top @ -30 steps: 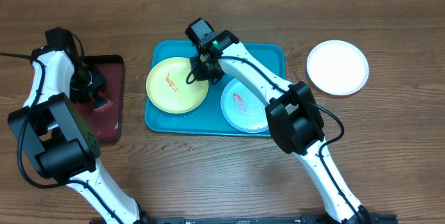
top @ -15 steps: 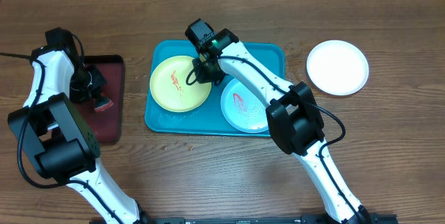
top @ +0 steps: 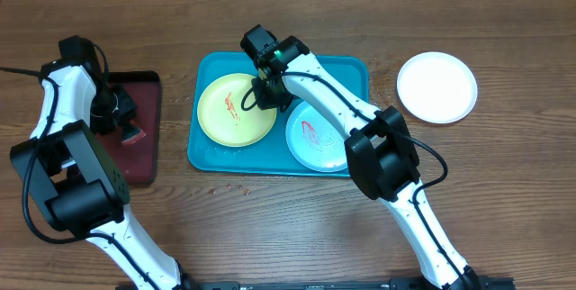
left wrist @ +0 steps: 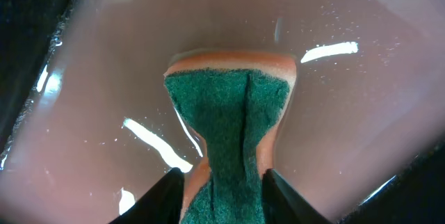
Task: Clean dirty plates on tray and stack at the side
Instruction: 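Dip and rub the left-held sponge in the pink water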
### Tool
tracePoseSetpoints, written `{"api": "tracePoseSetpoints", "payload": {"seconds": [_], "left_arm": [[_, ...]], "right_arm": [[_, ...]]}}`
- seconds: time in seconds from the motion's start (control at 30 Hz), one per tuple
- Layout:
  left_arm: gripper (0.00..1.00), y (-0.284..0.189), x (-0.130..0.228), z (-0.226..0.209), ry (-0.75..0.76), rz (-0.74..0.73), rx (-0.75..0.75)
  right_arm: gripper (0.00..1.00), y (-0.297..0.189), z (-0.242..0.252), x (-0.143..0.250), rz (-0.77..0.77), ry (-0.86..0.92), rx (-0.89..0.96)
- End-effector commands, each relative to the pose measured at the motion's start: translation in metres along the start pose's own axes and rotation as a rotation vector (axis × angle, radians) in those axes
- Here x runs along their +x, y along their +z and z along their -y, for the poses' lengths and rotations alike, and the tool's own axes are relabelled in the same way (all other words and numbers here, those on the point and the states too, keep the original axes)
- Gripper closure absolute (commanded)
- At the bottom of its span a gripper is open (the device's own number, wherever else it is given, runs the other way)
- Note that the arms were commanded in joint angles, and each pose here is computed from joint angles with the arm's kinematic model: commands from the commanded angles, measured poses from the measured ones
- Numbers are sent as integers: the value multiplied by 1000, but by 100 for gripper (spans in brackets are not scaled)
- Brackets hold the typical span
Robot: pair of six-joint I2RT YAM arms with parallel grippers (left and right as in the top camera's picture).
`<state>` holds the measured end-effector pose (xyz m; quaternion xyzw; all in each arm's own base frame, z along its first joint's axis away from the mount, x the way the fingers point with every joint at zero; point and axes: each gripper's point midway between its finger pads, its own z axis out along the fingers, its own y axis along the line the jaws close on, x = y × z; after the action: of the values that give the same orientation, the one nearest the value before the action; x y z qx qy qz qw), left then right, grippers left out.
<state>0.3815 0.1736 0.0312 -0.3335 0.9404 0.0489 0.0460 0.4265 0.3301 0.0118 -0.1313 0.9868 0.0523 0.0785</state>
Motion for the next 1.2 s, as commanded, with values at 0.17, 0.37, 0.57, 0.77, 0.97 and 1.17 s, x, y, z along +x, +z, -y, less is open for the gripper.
{"api": "tracePoseSetpoints", "payload": {"seconds": [0.17,0.37,0.57,0.77,0.97,1.17], "left_arm": [[59,17,5,-5,-18,-40,-17],[63,21,4,-6,-18,-38,-24],[74,25,3,-5,-18,-37,-23],[96,27,1,-6,-17,-31,-31],[96,15,-9,-2,-20,-8,-9],[96,4,-14,38,31,-17,215]], "right_arm": [[96,24,21,12,-51,-3,88],[96,24,20,13,-52,-3,85],[96,24,20,12,-52,-2,85],[96,24,20,13,-52,-3,85],[96,24,20,12,-49,-2,84],[96,24,19,8,-35,-2,78]]}}
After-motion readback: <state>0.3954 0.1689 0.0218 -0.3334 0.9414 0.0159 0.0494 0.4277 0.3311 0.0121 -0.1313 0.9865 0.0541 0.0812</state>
